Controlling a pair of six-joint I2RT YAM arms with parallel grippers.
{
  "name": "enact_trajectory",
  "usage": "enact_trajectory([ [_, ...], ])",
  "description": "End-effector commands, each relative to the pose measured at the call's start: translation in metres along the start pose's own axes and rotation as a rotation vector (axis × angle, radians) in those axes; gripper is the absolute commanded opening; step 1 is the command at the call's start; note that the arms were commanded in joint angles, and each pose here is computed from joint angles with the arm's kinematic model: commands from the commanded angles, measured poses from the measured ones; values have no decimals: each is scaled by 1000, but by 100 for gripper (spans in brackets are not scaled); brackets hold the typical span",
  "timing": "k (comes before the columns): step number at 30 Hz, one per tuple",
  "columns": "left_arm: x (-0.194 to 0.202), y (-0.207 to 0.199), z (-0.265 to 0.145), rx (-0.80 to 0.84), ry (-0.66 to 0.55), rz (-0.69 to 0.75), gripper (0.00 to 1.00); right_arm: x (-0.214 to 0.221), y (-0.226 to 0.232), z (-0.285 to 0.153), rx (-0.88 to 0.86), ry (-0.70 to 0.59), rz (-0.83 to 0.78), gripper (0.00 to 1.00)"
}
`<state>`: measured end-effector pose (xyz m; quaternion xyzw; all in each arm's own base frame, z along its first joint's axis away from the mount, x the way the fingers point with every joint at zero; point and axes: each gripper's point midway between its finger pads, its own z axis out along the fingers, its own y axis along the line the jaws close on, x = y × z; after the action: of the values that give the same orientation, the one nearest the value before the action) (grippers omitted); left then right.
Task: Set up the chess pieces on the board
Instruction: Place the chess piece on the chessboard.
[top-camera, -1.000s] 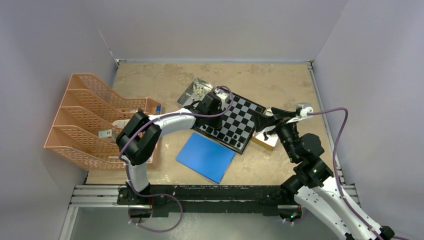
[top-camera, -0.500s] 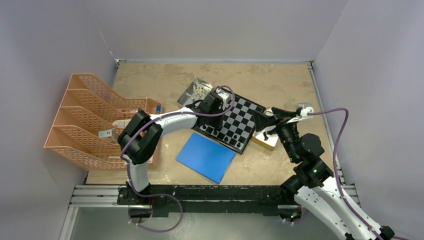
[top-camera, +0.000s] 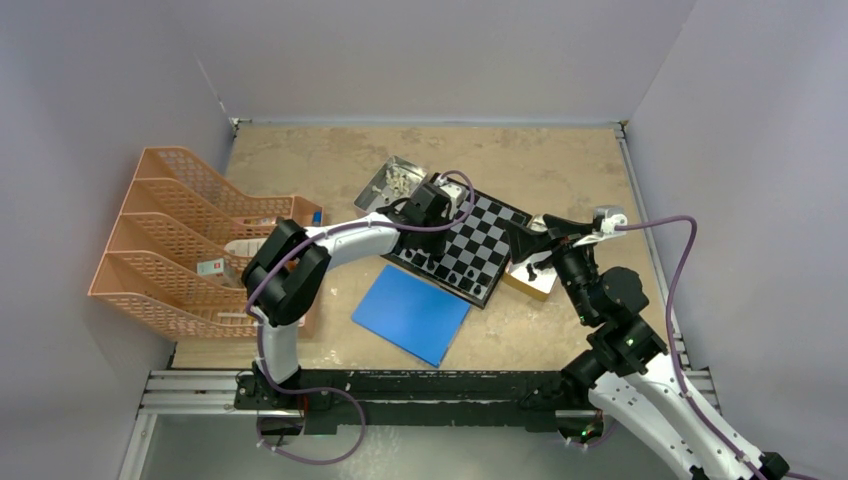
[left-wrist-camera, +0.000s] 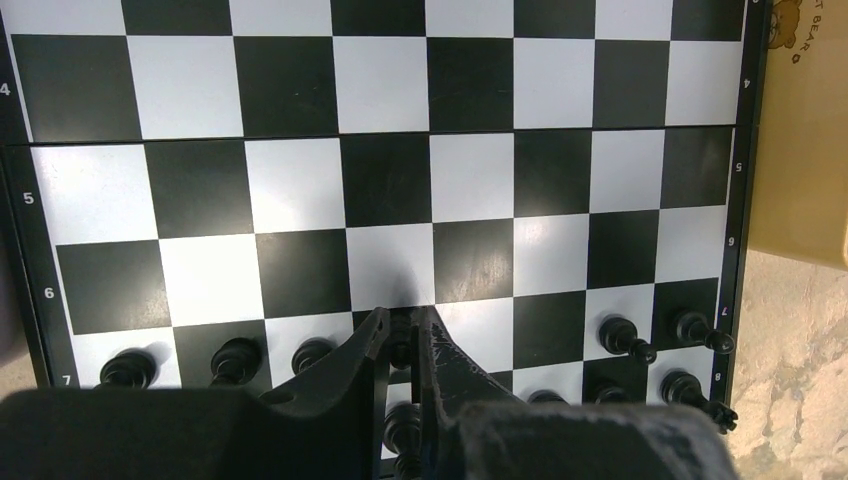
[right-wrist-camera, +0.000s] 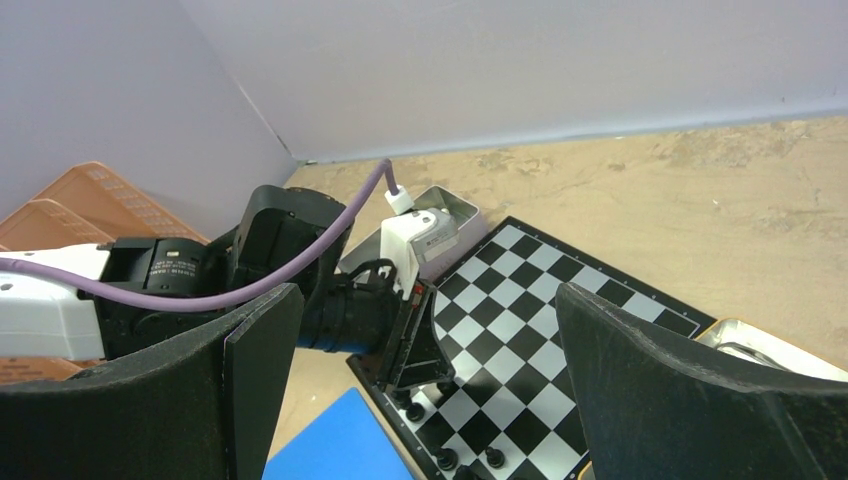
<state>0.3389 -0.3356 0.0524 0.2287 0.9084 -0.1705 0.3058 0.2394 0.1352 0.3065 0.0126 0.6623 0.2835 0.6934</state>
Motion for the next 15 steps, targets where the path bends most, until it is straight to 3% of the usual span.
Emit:
enact_trajectory([
  [1,-16,-2,-6,-19,-30,25,11,-18,3,2,-1,-64,2,99],
  [10,-15,-7,-8,-5,-19,24,10,-18,3,1,-2,-65,3,99],
  [15,-18,-9,-7,-1,-23,23,19,-16,3,2,-4,-62,2,99],
])
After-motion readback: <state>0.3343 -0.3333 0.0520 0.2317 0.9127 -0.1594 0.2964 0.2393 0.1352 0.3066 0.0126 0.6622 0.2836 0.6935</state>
